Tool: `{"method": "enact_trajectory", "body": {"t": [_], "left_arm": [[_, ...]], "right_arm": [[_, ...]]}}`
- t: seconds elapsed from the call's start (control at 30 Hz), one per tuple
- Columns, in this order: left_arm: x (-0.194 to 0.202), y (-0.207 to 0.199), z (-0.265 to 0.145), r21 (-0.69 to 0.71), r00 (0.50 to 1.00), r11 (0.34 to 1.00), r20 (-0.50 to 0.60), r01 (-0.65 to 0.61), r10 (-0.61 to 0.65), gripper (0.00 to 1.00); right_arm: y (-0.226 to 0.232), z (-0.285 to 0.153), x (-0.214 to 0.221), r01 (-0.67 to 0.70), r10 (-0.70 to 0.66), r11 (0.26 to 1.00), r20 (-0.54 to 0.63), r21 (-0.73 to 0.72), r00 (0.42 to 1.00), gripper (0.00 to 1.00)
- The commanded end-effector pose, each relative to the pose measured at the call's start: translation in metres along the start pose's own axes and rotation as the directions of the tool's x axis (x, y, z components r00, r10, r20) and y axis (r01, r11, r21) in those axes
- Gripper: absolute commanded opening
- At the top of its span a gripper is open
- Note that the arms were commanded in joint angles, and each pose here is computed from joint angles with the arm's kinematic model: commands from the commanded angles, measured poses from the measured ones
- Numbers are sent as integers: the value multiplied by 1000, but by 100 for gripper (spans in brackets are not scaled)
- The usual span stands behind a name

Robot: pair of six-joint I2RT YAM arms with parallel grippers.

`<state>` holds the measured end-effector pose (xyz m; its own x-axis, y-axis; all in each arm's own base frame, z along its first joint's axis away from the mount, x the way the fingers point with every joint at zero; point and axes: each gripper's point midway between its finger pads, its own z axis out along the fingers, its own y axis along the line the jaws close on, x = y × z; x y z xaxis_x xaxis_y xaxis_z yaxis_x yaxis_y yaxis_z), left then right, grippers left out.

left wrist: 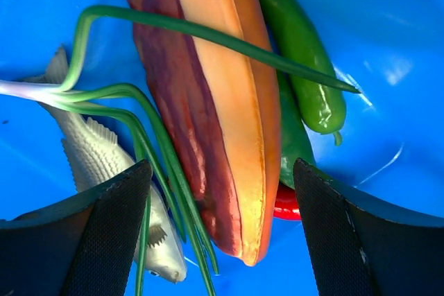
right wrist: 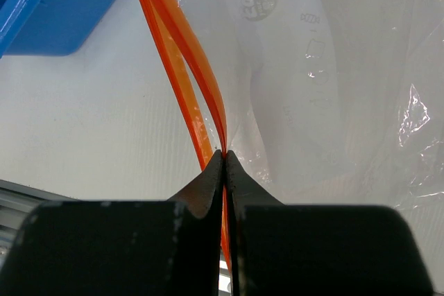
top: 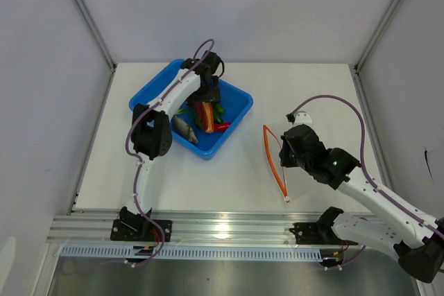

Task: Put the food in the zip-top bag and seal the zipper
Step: Pick up the fake food from the bin.

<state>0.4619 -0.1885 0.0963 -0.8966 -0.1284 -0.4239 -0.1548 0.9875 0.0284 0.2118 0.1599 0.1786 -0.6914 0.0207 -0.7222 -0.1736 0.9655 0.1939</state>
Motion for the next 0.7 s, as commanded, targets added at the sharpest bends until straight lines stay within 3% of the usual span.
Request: {"method": "enact_trajectory", "body": {"t": [0.0,0.23,0.3,0.4,0.43,0.53,0.6,0.67], "left_arm": [[0,-4,2,-29,998,998,7,-62,62,84],[10,-13,15,-32,994,994,-16,-108,107,82],[13,-13,18,-30,993,993,-22,-115,114,75],[10,-14,12,-14,994,994,-4,-108,108,53],[9,-14,10,-11,994,994,2,-107,108,40],[0,-13,-6,7,995,996,49,-92,91,21],[-2,-10,-13,1,994,996,58,-92,91,19],[-7,-8,-27,9,993,997,82,-83,82,8]], "right_arm": [[3,-3,-9,-22,23,1000,38,-21,999,0],[0,-7,-8,-27,28,1000,45,-14,999,0],[-1,-8,-8,-30,30,999,48,-14,998,0],[-2,-9,-8,-32,32,999,47,-12,998,0],[-2,-10,-8,-30,31,999,49,-14,998,0],[-1,-10,-10,-34,34,999,52,-15,998,0],[0,-10,-11,-35,36,999,53,-18,998,0],[2,-10,-10,-34,35,999,48,-23,998,0]]}}
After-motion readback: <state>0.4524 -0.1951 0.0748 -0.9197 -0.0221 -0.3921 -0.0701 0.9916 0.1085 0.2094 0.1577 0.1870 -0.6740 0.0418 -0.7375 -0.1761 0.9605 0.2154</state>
